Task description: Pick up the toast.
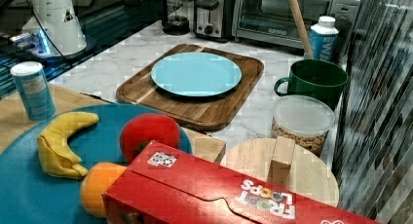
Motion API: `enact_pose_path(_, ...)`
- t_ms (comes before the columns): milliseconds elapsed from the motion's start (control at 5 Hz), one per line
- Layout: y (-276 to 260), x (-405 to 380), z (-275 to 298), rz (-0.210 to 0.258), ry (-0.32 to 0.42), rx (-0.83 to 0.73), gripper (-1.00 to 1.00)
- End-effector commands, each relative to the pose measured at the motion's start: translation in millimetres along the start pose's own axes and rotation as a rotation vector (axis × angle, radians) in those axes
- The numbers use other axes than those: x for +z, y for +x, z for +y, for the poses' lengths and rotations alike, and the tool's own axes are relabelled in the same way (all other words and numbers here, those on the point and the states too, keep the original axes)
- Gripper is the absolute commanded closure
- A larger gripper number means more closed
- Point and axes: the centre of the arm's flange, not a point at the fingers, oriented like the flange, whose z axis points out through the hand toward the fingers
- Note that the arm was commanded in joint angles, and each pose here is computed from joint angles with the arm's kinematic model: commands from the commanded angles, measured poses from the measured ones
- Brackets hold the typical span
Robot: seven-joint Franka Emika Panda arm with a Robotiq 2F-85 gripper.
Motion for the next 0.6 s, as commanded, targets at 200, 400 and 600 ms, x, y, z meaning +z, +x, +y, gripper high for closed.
enact_pose_path(200,-61,-21,48,-0.212,-0.068,0.037,1.0)
enact_pose_path(400,-54,6,57,-0.175,-0.043,-0.002,1.0)
enact_pose_path(600,-48,14,53,-0.172,-0.054,-0.03,1.0)
